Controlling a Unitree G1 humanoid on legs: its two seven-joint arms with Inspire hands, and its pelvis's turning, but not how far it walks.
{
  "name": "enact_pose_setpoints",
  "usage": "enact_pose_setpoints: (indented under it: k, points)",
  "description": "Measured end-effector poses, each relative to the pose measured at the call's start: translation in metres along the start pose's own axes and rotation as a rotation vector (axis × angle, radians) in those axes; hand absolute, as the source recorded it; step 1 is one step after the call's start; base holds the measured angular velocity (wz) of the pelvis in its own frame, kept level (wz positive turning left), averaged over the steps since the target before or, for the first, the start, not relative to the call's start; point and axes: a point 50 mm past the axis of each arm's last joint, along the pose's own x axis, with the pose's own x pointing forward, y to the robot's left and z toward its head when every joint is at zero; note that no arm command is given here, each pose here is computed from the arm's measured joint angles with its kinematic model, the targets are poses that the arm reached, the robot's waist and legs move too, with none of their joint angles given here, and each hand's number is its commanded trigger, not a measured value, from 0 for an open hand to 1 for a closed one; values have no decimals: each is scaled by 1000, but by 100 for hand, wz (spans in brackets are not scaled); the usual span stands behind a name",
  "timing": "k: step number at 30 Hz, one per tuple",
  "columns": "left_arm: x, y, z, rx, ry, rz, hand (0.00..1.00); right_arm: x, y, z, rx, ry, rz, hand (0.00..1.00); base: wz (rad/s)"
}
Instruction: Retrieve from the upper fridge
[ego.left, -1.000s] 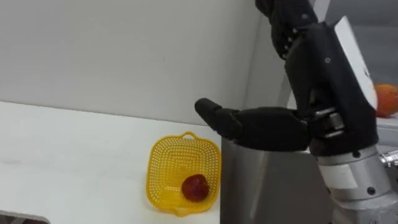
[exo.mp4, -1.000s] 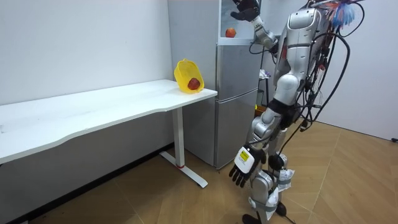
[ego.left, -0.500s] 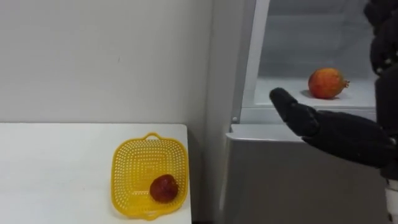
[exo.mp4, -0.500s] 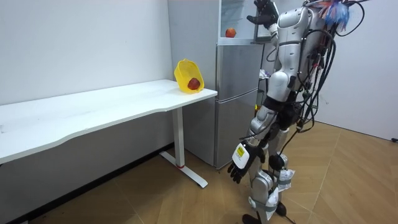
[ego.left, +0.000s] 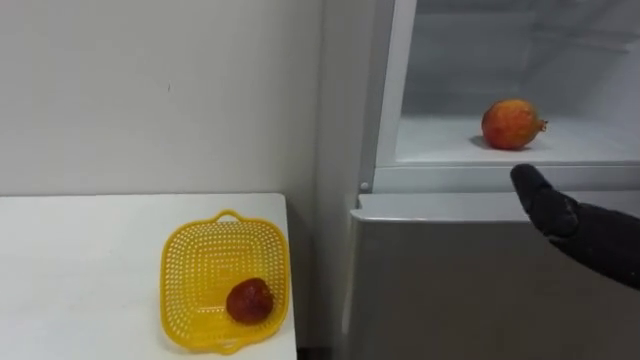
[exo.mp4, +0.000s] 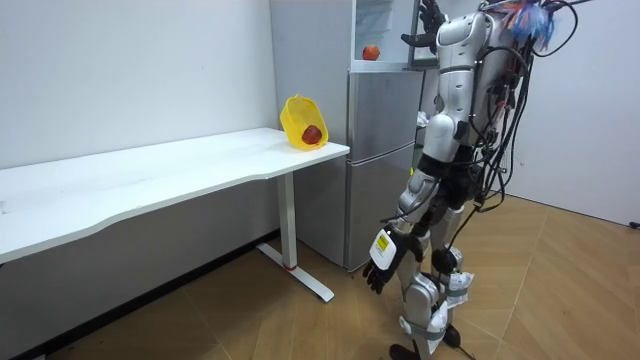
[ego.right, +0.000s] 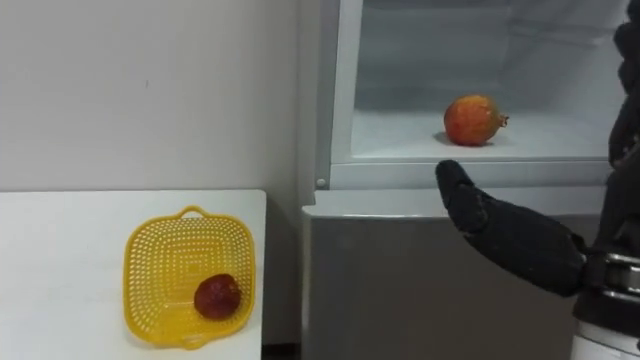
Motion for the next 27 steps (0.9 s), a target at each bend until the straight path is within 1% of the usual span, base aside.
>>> enact_pose_setpoints:
  k: [6,10,12,15,20,24,27]
  points:
    - [0,-2,2,-23,-6,-7,0,3,-13,-13,-40,31,-67,0,0]
    - [0,-3,3,-24,-10,-21,0,4,-16,-33,-24,129,-95,0,1]
    - [0,-2,3,-34,-18,-18,0,3,-18,-41,-11,172,-91,0,4]
    - [-1,1,0,-48,-8,-9,0,5,-16,-50,-36,214,-60,0,3]
    - [0,8,-1,-42,-7,-6,0,21,-13,-72,-79,265,-58,0,5]
    - [0,10,-2,-22,2,-6,0,37,-8,-76,-46,263,-86,0,13]
    - [0,12,1,-22,-7,-1,0,55,-10,-75,-41,240,-94,0,13]
